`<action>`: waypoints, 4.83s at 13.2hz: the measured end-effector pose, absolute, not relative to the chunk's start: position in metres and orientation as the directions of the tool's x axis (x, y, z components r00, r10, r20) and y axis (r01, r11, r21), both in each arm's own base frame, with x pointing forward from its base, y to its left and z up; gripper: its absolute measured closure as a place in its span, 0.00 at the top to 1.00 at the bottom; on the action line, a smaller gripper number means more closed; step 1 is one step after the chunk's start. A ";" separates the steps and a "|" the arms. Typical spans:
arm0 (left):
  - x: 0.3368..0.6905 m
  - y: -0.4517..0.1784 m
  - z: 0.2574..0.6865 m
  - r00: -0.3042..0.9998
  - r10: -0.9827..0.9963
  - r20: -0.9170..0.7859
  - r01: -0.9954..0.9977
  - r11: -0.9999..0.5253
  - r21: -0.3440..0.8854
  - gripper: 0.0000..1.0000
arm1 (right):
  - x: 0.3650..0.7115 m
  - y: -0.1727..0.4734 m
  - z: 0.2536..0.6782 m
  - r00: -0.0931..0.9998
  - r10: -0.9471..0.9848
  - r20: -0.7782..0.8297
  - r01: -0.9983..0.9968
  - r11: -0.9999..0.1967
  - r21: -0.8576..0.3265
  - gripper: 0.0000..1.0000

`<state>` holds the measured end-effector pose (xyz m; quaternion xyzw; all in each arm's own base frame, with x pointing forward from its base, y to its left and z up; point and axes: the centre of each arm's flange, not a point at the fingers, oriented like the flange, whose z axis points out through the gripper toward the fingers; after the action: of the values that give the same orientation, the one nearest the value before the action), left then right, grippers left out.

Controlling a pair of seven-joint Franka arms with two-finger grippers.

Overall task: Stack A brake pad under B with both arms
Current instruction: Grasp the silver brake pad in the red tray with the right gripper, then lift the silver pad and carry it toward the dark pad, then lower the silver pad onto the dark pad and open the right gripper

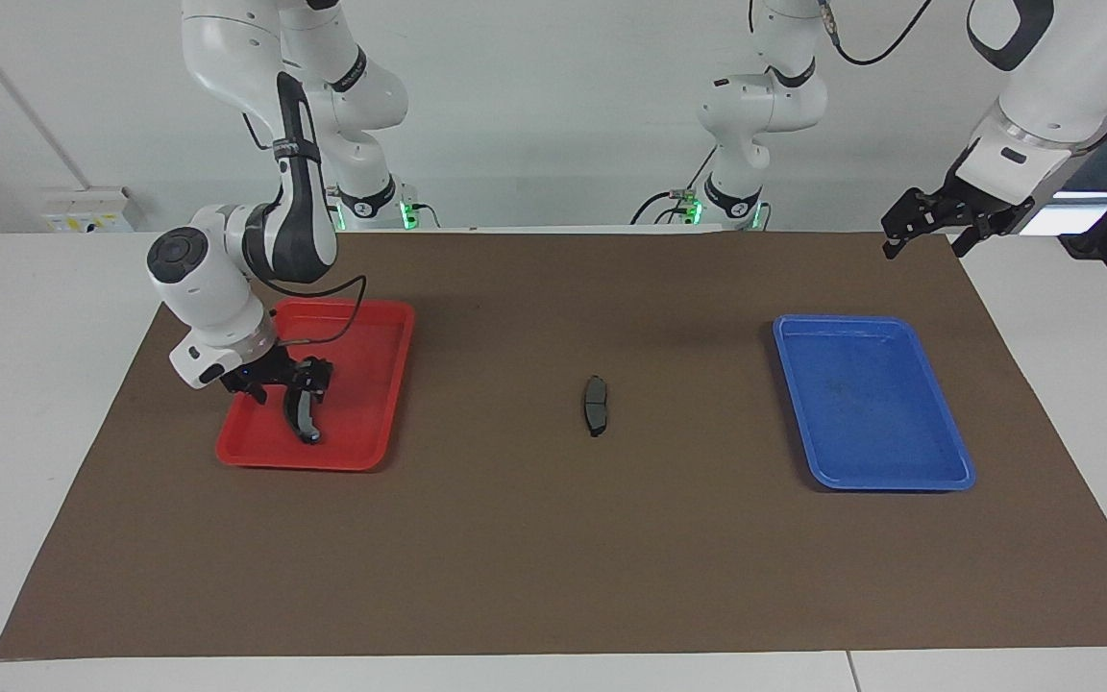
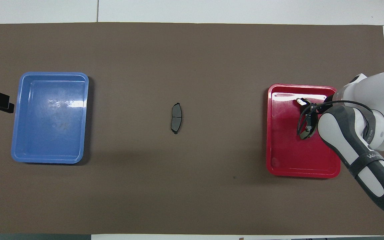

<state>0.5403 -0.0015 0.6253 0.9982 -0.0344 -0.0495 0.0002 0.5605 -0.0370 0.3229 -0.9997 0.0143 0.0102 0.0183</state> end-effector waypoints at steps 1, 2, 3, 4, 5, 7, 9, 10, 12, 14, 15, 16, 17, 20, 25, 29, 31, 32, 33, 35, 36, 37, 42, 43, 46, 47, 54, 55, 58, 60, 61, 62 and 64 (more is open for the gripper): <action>0.540 0.003 0.621 0.992 -0.071 -0.107 -0.071 -0.997 0.005 1.00 | 0.560 -0.037 0.318 0.999 -0.028 -0.025 -0.029 -0.999 -0.035 1.00; 0.540 0.008 0.618 0.991 -0.069 -0.112 -0.069 -0.998 0.007 1.00 | 0.560 -0.037 0.312 0.999 -0.029 -0.028 -0.030 -0.999 -0.034 1.00; 0.540 0.011 0.616 0.991 -0.069 -0.113 -0.068 -0.998 0.007 1.00 | 0.560 -0.037 0.305 0.999 -0.029 -0.031 -0.030 -0.999 -0.033 0.99; 0.540 0.011 0.615 0.991 -0.069 -0.114 -0.069 -0.998 0.007 1.00 | 0.559 -0.037 0.298 0.999 -0.025 -0.036 -0.026 -0.999 -0.032 0.98; 0.540 0.010 0.615 0.991 -0.072 -0.113 -0.071 -0.997 0.007 1.00 | 0.559 -0.037 0.294 0.999 -0.011 -0.040 -0.013 -0.999 -0.032 0.97; 0.540 0.007 0.616 0.991 -0.077 -0.113 -0.076 -0.997 0.007 1.00 | 0.559 -0.040 0.292 0.999 0.006 -0.043 0.005 -0.999 -0.032 0.92; 0.541 0.003 0.616 0.990 -0.083 -0.112 -0.083 -0.997 0.007 1.00 | 0.559 -0.045 0.292 0.999 0.004 -0.043 0.002 -0.999 -0.032 0.88; 0.541 0.002 0.616 0.990 -0.086 -0.112 -0.085 -0.996 0.007 1.00 | 0.558 -0.046 0.293 0.999 0.005 -0.043 0.003 -0.999 -0.033 0.87; 0.541 0.002 0.616 0.990 -0.086 -0.112 -0.086 -0.996 0.007 1.00 | 0.558 -0.046 0.292 0.999 0.018 -0.042 0.017 -0.999 -0.033 0.79; 0.540 0.005 0.616 0.990 -0.080 -0.112 -0.080 -0.997 0.007 1.00 | 0.558 -0.046 0.292 0.999 0.023 -0.042 0.021 -0.999 -0.033 0.67; 0.540 0.008 0.616 0.991 -0.074 -0.112 -0.074 -0.997 0.007 1.00 | 0.558 -0.046 0.292 0.999 0.024 -0.042 0.022 -0.999 -0.033 0.66; 0.540 0.011 0.616 0.991 -0.070 -0.112 -0.069 -0.998 0.007 1.00 | 0.559 -0.046 0.292 0.999 0.025 -0.042 0.024 -0.999 -0.034 0.62; 0.540 0.012 0.616 0.991 -0.068 -0.112 -0.068 -0.998 0.007 1.00 | 0.559 -0.045 0.292 0.999 0.028 -0.042 0.027 -0.999 -0.034 0.60; 0.540 0.011 0.616 0.991 -0.068 -0.112 -0.068 -0.998 0.007 1.00 | 0.559 -0.043 0.293 0.999 0.033 -0.043 0.031 -0.999 -0.035 0.43; 0.540 0.011 0.616 0.991 -0.068 -0.112 -0.068 -0.998 0.007 1.00 | 0.576 -0.010 0.333 0.991 0.101 -0.085 0.097 -0.994 -0.050 0.43; 0.540 0.011 0.616 0.991 -0.068 -0.112 -0.068 -0.998 0.007 1.00 | 0.592 0.088 0.391 0.966 0.251 -0.053 0.249 -0.967 -0.056 0.43; 0.540 0.011 0.616 0.991 -0.068 -0.112 -0.068 -0.998 0.007 1.00 | 0.587 0.151 0.404 0.969 0.245 -0.030 0.243 -0.969 -0.051 0.43; 0.540 0.011 0.616 0.991 -0.068 -0.112 -0.068 -0.998 0.007 1.00 | 0.585 0.179 0.410 0.970 0.243 -0.017 0.242 -0.969 -0.051 0.43; 0.540 0.011 0.616 0.991 -0.068 -0.112 -0.068 -0.998 0.007 1.00 | 0.584 0.203 0.416 0.974 0.228 -0.004 0.227 -0.972 -0.062 0.43; 0.540 0.011 0.616 0.991 -0.068 -0.112 -0.068 -0.998 0.007 1.00 | 0.586 0.251 0.420 0.990 0.143 0.005 0.143 -0.985 -0.094 0.43; 0.540 0.011 0.616 0.991 -0.068 -0.112 -0.068 -0.998 0.007 1.00 | 0.590 0.274 0.417 0.995 0.101 0.006 0.101 -0.990 -0.099 0.43; 0.540 0.011 0.616 0.991 -0.068 -0.112 -0.068 -0.998 0.007 1.00 | 0.594 0.294 0.409 0.998 0.061 0.003 0.061 -0.993 -0.100 0.43; 0.540 0.011 0.616 0.991 -0.068 -0.113 -0.068 -0.998 0.007 1.00 | 0.588 0.370 0.352 0.999 -0.053 -0.002 -0.053 -0.994 -0.100 0.43; 0.540 0.011 0.616 0.991 -0.068 -0.113 -0.068 -0.998 0.007 1.00 | 0.584 0.382 0.347 0.998 -0.063 0.003 -0.062 -0.992 -0.106 0.43; 0.540 0.011 0.616 0.991 -0.068 -0.113 -0.068 -0.998 0.007 1.00 | 0.572 0.405 0.345 0.995 -0.095 -0.012 -0.096 -0.982 -0.162 0.43; 0.540 0.011 0.616 0.991 -0.068 -0.113 -0.068 -0.998 0.007 1.00 | 0.569 0.411 0.345 0.996 -0.093 -0.011 -0.094 -0.981 -0.169 0.43; 0.540 0.011 0.616 0.991 -0.068 -0.113 -0.068 -0.998 0.007 1.00 | 0.568 0.420 0.316 0.996 -0.088 -0.003 -0.087 -0.982 -0.167 0.43; 0.540 0.011 0.616 0.991 -0.068 -0.113 -0.068 -0.998 0.007 1.00 | 0.568 0.420 0.314 0.996 -0.087 -0.005 -0.087 -0.983 -0.164 0.43; 0.540 0.011 0.616 0.991 -0.068 -0.113 -0.068 -0.998 0.007 1.00 | 0.568 0.419 0.313 0.997 -0.080 -0.004 -0.079 -0.984 -0.160 0.43; 0.540 0.011 0.616 0.991 -0.068 -0.113 -0.068 -0.998 0.007 1.00 | 0.566 0.419 0.308 0.998 -0.063 -0.008 -0.063 -0.986 -0.152 0.43; 0.540 0.011 0.616 0.991 -0.068 -0.113 -0.068 -0.998 0.007 1.00 | 0.565 0.418 0.304 0.998 -0.058 -0.011 -0.059 -0.987 -0.148 0.43; 0.540 0.011 0.616 0.991 -0.068 -0.113 -0.068 -0.998 0.007 1.00 | 0.565 0.417 0.302 0.998 -0.053 -0.014 -0.055 -0.988 -0.144 0.43; 0.540 0.011 0.616 0.991 -0.068 -0.113 -0.068 -0.998 0.007 1.00 | 0.564 0.416 0.299 0.999 -0.049 -0.017 -0.051 -0.989 -0.140 0.43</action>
<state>0.5403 0.0114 0.6156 0.9978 -0.0340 -0.0565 0.0017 0.5640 0.4158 0.2988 -0.9972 0.0252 0.0066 0.0705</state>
